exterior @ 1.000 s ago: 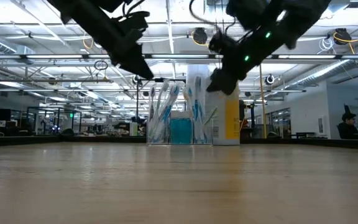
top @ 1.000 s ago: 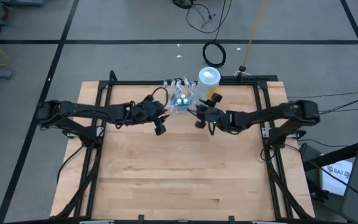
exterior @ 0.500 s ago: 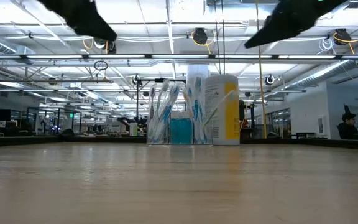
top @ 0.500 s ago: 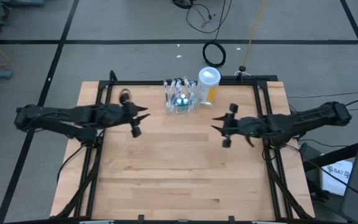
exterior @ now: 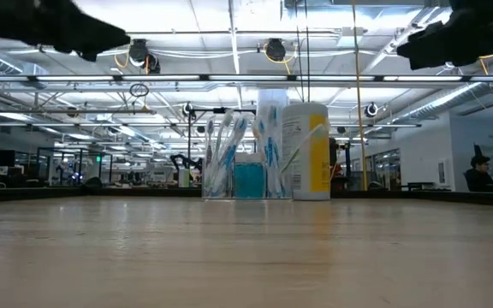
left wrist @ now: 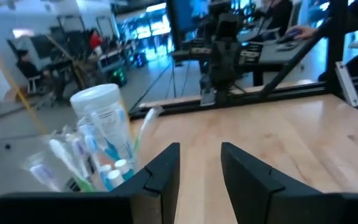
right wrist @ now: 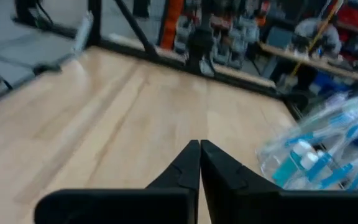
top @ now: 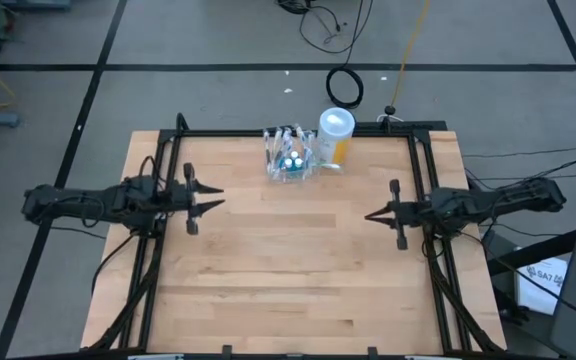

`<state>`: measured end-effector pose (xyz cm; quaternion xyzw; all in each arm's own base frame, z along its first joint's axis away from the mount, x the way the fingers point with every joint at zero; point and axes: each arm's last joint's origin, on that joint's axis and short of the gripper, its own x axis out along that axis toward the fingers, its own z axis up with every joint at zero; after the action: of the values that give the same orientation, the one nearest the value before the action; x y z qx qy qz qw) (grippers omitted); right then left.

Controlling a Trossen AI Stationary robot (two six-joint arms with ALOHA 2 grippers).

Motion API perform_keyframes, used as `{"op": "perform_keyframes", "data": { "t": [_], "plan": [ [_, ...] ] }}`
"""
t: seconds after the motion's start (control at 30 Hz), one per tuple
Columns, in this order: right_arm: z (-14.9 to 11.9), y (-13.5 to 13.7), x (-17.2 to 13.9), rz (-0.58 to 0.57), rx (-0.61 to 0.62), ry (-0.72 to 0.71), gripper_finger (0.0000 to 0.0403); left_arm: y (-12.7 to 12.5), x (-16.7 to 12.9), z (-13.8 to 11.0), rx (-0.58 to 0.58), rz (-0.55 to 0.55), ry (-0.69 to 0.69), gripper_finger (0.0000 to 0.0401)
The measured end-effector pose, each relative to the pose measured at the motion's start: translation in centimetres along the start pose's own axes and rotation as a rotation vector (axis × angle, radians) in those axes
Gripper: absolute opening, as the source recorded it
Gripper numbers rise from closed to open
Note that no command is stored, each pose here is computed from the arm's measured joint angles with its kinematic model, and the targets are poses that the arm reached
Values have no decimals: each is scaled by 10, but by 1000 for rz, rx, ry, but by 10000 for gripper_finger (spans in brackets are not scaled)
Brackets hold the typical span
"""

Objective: Pick & Place toothbrushing station
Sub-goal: Return to Home Position

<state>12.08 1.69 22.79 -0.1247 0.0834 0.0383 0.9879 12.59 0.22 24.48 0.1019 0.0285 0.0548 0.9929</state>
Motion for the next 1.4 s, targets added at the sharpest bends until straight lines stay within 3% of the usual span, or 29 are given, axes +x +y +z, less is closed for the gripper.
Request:
{"op": "perform_keyframes", "data": {
  "t": [0.2, 0.4, 0.57, 0.73, 0.87, 1.07, 1.4],
  "plan": [
    [-27, 6, -7, -10, 16, -85, 1, -6, -6, -36, -15, 26, -107, 122],
    [-48, 15, -11, 127, 22, -172, 1, -5, -12, -53, -113, 49, -145, 122],
    [-52, 15, -16, 137, 70, -221, 1, -8, -14, -66, -145, 32, -135, 122],
    [-54, 21, -17, 282, 20, -298, 1, -11, -14, -69, -201, 5, -114, 122],
    [-56, 20, -16, 259, 20, -282, 1, -13, -14, -69, -182, -31, -109, 122],
    [-57, 21, -15, 270, 70, -269, 4, -15, -14, -73, -270, -43, -62, 122],
    [-55, 21, -15, 269, 71, -284, 4, -15, -14, -74, -138, -36, -58, 122]
  ]
}}
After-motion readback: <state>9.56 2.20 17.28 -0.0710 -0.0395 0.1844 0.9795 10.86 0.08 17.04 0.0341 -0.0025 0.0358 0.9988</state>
